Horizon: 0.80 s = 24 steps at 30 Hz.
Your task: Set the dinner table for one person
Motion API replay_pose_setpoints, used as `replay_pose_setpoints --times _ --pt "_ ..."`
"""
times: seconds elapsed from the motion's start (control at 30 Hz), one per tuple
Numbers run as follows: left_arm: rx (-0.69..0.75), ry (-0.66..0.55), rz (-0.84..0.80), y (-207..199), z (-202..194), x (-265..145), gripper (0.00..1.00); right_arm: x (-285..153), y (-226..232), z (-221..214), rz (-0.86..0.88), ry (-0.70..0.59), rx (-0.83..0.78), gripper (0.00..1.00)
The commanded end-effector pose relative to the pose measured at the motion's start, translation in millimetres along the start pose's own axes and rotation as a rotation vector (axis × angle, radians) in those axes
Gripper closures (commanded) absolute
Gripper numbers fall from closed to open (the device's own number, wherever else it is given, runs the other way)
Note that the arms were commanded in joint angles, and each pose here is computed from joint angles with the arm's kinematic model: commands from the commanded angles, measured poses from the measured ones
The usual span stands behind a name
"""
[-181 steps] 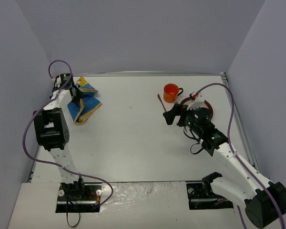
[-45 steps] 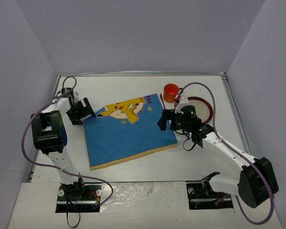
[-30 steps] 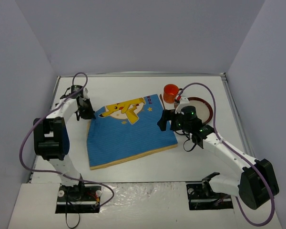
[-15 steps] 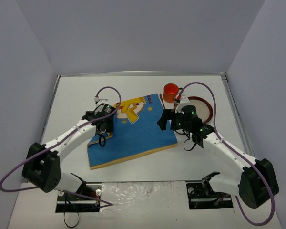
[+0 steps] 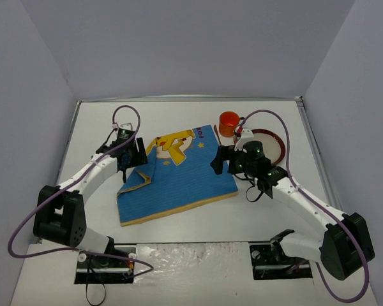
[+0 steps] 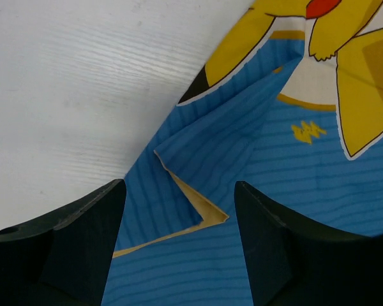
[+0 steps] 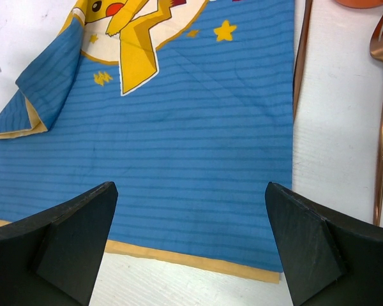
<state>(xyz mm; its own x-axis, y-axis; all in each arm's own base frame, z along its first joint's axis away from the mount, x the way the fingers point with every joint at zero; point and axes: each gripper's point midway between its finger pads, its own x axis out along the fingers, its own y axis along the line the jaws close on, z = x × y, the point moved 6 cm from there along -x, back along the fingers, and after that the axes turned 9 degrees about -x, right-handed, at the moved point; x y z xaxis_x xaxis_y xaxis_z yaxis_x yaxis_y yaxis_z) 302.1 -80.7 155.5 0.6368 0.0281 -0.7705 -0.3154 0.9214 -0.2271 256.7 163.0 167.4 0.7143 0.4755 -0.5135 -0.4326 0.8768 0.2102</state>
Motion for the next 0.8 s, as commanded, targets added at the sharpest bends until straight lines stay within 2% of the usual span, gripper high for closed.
replay_pose_setpoints --times 0.0,0.37,0.63,0.77 --pt "-0.028 0.039 -0.136 -20.5 8.0 16.6 0.36 -8.7 6.7 16.8 0.032 -0.086 -0.019 0.02" --pt "0.015 0.145 -0.064 -15.9 7.3 50.9 0.42 -11.3 6.1 15.4 0.029 -0.091 -0.021 0.02" --pt "0.023 0.182 -0.053 -14.3 2.4 58.6 0.55 -11.0 5.6 15.0 0.026 -0.091 -0.024 0.02" --pt "0.023 0.184 -0.044 -13.5 3.3 56.3 0.65 -10.3 5.3 14.6 0.025 -0.087 -0.023 0.02"
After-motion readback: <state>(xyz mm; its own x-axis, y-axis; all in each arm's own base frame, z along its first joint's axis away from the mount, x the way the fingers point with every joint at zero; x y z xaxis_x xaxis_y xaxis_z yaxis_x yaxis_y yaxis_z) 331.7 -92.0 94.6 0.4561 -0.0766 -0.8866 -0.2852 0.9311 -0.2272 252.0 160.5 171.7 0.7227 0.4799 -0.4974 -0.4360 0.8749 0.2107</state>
